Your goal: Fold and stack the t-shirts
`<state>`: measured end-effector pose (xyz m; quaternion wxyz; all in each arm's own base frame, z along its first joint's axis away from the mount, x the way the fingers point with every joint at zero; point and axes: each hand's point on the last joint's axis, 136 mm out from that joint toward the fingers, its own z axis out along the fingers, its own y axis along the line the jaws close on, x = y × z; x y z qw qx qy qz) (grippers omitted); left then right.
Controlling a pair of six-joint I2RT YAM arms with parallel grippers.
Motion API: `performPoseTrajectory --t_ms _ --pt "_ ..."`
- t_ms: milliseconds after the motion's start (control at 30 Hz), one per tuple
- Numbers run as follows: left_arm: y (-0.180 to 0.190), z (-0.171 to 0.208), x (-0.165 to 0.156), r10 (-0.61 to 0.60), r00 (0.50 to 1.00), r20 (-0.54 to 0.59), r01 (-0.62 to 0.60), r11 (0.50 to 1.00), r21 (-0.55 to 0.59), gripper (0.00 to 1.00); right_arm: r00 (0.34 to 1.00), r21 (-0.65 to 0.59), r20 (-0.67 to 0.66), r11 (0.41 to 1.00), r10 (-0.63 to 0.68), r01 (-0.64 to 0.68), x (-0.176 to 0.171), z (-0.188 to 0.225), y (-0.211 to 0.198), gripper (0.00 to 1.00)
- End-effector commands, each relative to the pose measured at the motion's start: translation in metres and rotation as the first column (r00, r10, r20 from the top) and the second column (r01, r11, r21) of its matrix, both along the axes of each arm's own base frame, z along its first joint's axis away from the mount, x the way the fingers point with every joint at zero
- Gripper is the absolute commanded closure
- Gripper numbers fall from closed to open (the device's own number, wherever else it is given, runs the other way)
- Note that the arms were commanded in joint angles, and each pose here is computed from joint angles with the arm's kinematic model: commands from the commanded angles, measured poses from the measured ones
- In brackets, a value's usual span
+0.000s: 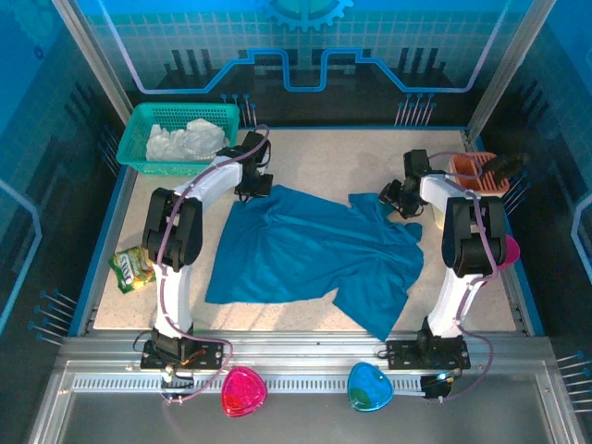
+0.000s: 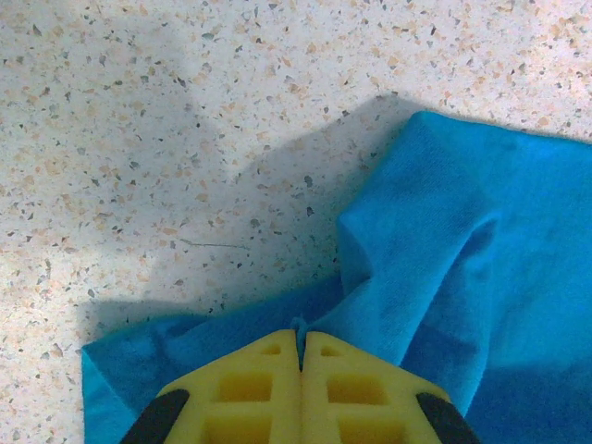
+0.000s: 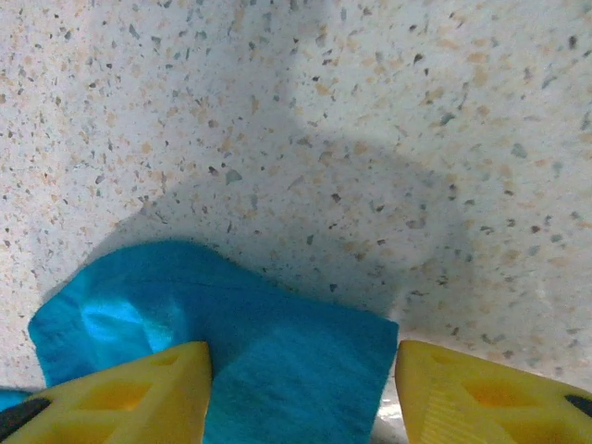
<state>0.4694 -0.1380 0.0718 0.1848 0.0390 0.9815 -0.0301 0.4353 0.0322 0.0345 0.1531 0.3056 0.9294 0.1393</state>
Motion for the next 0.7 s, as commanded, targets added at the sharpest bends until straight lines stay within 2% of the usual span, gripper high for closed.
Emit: performPoseTrajectory --t_ms 0,33,67,100,133,167,367,467,667 --pt "0.001 -0.004 0.0 -0.017 1.0 -0.009 0.017 0.999 0.029 1.0 1.0 0.044 -0.01 0.999 -0.022 0.022 0.002 -0.01 0.003 0.47" --pt "0.001 -0.005 0.0 -0.016 1.0 -0.01 0.016 0.999 0.031 1.0 1.0 0.045 -0.002 0.999 -0.016 0.016 0.005 -0.009 0.004 0.55" --pt "0.001 -0.004 0.0 -0.015 1.0 -0.01 0.016 0.999 0.032 1.0 1.0 0.047 0.009 0.999 -0.009 0.008 0.01 -0.008 0.005 0.67" --pt "0.001 -0.004 0.0 -0.015 1.0 -0.007 0.015 0.999 0.031 1.0 1.0 0.045 0.02 0.999 -0.003 0.002 0.015 -0.007 0.004 0.84" --pt "0.001 -0.003 0.0 -0.014 1.0 -0.006 0.014 0.999 0.031 1.0 0.999 0.039 0.035 0.999 0.008 -0.009 0.021 -0.004 0.004 0.97" --pt "0.001 -0.002 0.001 -0.013 1.0 -0.003 0.013 0.999 0.031 1.0 0.999 0.032 0.05 0.999 0.019 -0.021 0.026 0.0 0.004 1.0" --pt "0.003 0.003 0.0 -0.011 1.0 0.008 0.01 0.999 0.033 1.0 0.966 -0.078 0.166 0.979 0.199 -0.188 0.06 0.042 0.016 1.0" --pt "0.002 0.003 0.001 -0.007 1.0 0.009 0.006 1.0 0.027 1.0 0.943 -0.098 0.173 0.958 0.283 -0.269 0.065 0.046 0.028 1.0" --pt "0.001 0.004 -0.001 -0.001 1.0 0.01 0.0 1.0 0.023 1.0 0.918 -0.083 0.199 0.939 0.343 -0.333 0.062 0.043 0.038 1.0"
